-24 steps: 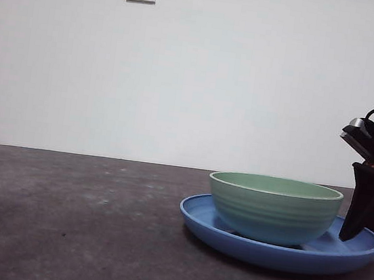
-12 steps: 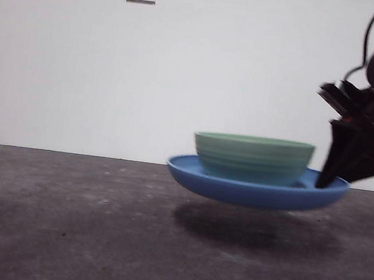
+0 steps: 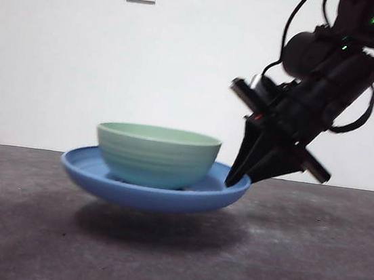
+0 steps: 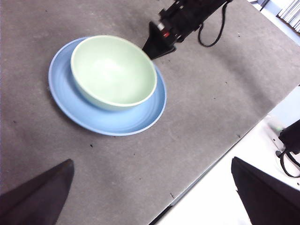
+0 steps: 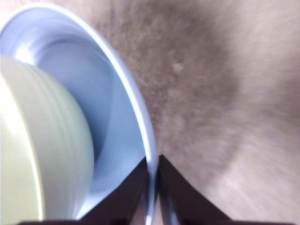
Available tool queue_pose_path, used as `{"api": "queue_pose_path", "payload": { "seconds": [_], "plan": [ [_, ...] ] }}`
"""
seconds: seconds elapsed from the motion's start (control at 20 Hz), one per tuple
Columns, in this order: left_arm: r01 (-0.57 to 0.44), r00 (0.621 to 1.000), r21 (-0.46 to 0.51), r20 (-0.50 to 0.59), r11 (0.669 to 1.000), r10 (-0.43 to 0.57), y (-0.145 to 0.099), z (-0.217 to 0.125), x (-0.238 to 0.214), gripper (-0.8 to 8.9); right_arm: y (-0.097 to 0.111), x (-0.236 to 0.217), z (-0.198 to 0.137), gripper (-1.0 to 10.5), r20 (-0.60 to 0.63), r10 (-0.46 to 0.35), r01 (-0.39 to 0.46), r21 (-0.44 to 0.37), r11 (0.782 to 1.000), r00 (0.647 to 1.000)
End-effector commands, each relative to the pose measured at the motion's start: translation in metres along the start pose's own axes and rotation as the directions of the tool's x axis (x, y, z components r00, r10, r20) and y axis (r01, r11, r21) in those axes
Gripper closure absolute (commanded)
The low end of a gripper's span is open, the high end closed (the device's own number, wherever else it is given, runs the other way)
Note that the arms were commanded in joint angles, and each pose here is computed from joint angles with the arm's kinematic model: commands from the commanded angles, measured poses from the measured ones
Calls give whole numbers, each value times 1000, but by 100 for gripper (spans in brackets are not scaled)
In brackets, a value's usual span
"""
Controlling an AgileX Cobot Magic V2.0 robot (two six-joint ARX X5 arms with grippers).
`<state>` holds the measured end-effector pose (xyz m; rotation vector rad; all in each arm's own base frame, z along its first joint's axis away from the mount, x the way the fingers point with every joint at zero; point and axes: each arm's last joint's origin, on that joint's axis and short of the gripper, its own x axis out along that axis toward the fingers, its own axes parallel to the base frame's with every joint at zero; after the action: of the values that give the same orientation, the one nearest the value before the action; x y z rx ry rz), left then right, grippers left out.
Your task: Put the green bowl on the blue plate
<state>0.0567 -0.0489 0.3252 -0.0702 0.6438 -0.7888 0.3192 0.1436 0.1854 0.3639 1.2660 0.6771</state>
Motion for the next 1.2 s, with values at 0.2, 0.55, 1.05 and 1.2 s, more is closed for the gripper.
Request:
{"api": "queue_pose_path", "payload": {
  "seconds": [0.2,0.55,1.05,1.2],
  "plan": [
    [7,1000,20,10,1000,-7,-1,2,0,189,-8,22,5,936,-16,-30,31,65,997,999],
    [7,1000,20,10,1000,-7,-1,2,0,189,-10,26,5,824,-23,-30,31,68,997,999],
    [7,1000,21,10,1000,-7,-1,2,0,189,6,-20,14,654,74,-29,26,40,999,997],
    [7,1000,21,10,1000,-7,-1,2,0,189,19,-52,7,608,109,-28,30,-22,999,994]
  ]
}}
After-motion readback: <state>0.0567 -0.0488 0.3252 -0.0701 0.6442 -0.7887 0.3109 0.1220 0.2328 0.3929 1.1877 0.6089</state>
